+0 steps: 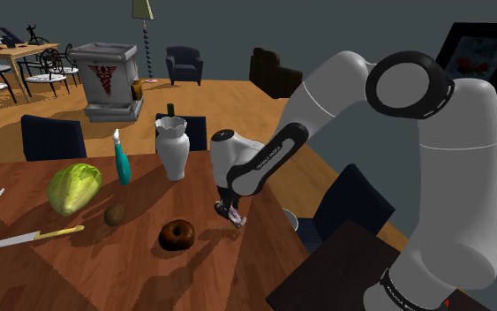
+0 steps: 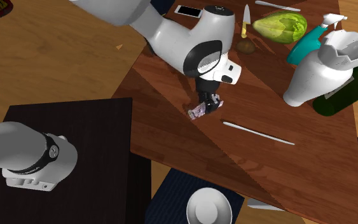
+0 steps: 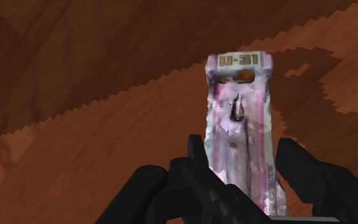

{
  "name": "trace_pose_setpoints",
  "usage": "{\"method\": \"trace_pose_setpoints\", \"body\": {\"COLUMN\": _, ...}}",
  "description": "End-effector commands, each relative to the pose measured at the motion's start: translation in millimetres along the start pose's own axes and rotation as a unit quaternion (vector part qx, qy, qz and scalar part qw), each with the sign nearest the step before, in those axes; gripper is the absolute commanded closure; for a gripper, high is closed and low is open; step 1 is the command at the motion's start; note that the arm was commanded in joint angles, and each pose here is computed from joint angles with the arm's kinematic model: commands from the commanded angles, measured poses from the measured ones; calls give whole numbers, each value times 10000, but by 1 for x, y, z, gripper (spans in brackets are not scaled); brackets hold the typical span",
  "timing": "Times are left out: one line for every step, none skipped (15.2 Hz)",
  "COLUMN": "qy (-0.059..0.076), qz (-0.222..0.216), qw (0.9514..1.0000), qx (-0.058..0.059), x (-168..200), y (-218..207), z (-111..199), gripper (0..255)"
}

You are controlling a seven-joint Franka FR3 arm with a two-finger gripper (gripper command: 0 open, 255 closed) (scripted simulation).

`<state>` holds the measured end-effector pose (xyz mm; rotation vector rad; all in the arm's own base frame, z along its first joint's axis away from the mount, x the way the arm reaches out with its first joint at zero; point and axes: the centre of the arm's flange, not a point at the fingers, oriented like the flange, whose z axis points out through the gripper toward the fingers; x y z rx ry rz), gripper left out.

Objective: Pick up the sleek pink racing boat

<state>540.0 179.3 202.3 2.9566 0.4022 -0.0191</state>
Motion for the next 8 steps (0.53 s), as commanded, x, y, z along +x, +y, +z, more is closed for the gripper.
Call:
{"method": "trace_pose_setpoints", "body": {"qy": -2, "qz": 0, "qw": 10000, "qx": 0, "x": 0, "y": 1, "z": -12, "gripper": 255}}
{"method": "trace_pose_setpoints", "body": {"qy": -2, "qz": 0, "qw": 10000, "qx": 0, "x": 0, "y": 2, "z": -17, "gripper": 255}}
{"method": "trace_pose_setpoints", "body": {"qy": -2, "qz": 0, "qw": 10000, "qx": 0, "x": -1, "y": 2, "z": -22, "gripper": 255}}
{"method": "trace_pose_setpoints", "body": {"qy": -2, "qz": 0, "qw": 10000, "qx": 0, "x": -1, "y": 3, "z": -27, "gripper": 255}}
{"method": "trace_pose_setpoints", "body": {"qy": -2, "qz": 0, "qw": 10000, "qx": 0, "x": -1, "y": 4, "z": -32, "gripper": 255}}
{"method": "trace_pose_setpoints", "body": {"qy": -2, "qz": 0, "qw": 10000, "qx": 0, "x": -1, "y": 5, "z": -38, "gripper": 255}}
{"method": "trace_pose_setpoints", "body": {"qy": -2, "qz": 0, "qw": 10000, "qx": 0, "x": -1, "y": 5, "z": -39, "gripper": 255}}
{"method": "trace_pose_setpoints", "body": {"qy": -2, "qz": 0, "qw": 10000, "qx": 1, "x": -1, "y": 5, "z": -39, "gripper": 255}}
